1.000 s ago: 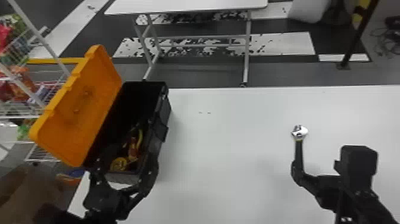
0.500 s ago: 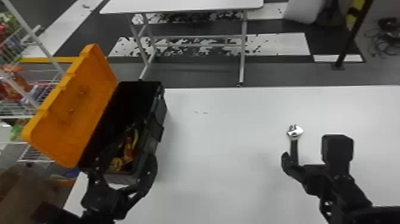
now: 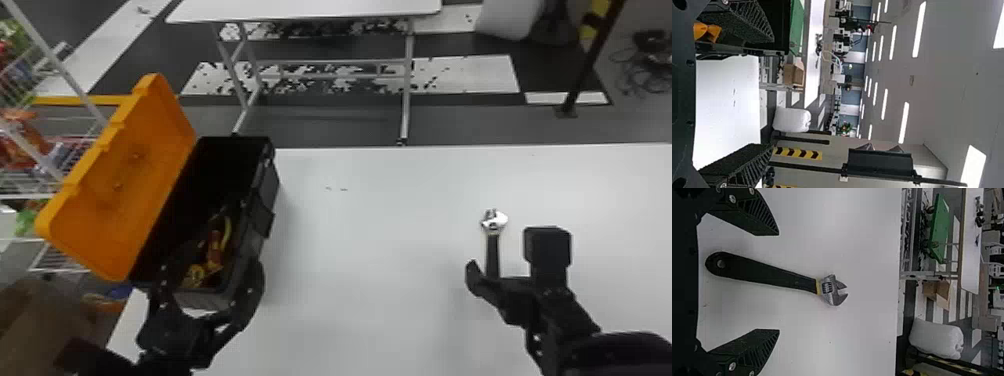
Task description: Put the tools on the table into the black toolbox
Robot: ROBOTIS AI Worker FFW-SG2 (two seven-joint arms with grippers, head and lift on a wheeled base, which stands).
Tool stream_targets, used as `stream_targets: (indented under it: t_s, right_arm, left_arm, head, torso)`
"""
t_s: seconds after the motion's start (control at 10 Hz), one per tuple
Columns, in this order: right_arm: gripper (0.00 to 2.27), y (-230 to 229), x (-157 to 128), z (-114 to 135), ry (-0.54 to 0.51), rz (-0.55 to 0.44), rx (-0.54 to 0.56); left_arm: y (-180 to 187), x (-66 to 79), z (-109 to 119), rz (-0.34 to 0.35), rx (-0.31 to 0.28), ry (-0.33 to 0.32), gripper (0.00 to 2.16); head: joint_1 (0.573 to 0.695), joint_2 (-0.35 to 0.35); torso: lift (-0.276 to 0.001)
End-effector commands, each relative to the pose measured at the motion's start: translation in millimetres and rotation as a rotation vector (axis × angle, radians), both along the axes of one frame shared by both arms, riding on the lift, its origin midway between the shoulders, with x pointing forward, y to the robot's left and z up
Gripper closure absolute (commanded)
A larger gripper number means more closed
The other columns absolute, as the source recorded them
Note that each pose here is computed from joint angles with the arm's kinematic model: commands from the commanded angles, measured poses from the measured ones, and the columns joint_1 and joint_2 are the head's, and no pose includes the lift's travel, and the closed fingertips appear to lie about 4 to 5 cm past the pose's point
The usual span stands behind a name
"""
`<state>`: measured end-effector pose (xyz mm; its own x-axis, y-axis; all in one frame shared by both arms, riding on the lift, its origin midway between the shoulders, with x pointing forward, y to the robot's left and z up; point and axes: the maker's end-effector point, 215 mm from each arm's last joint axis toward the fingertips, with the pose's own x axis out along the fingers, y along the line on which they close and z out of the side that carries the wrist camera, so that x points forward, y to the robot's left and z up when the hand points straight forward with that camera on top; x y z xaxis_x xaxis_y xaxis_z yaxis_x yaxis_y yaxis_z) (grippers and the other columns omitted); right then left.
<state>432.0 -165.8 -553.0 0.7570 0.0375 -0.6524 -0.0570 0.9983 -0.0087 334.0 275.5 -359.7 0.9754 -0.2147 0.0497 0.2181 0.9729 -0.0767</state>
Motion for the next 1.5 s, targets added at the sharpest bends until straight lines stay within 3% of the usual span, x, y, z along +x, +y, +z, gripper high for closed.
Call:
stream_targets:
  t_s: [0.0,0.6,0.7,0.8,1.0,1.2,1.3,1.4]
  right_arm:
    - [0.14,5.4,2.2,-5.6,0.01,0.012,-0.002]
    - [0.15,11.7,2.7,-14.1,0.025,0.035,-0.006]
    - [0.29,11.9,3.5,-15.0,0.029,0.04,-0.003]
    - [0.54,11.9,3.9,-15.1,0.029,0.042,-0.003]
    - [1.3,11.5,3.4,-17.3,0.032,0.041,-0.005]
    - [1.71,8.2,-0.6,-22.1,0.049,0.039,-0.014]
    - [2.02,6.9,-3.7,-25.4,0.067,0.039,-0.017]
    - [2.09,3.5,-6.8,-28.7,0.081,0.035,-0.023]
  left_arm:
    - [-0.1,0.5,-2.0,0.0,-0.003,0.004,0.04]
    - [-0.4,2.9,-5.7,0.0,-0.006,0.008,0.05]
    - [-1.0,3.3,-6.0,0.0,-0.007,0.008,0.05]
    - [-1.1,3.9,-6.4,-0.001,-0.007,0.01,0.05]
    - [-1.2,4.3,-11.0,-0.001,-0.011,0.025,0.05]
    - [-1.9,4.9,-11.3,-0.002,-0.014,0.026,0.05]
    - [-3.1,5.0,-10.7,-0.005,-0.015,0.025,0.05]
    - [-3.4,4.9,-10.6,-0.007,-0.015,0.025,0.05]
  head:
    - [0.695,0.162]
    - [0.695,0.178]
    - [0.695,0.178]
    - [0.695,0.177]
    - [0.695,0.176]
    - [0.695,0.175]
    - [0.695,0.173]
    - [0.695,0.172]
  torso:
    - [-0.075]
    - [-0.075]
    - [-0.075]
    - [-0.075]
    - [-0.075]
    - [-0.075]
    - [-0.075]
    - [-0.075]
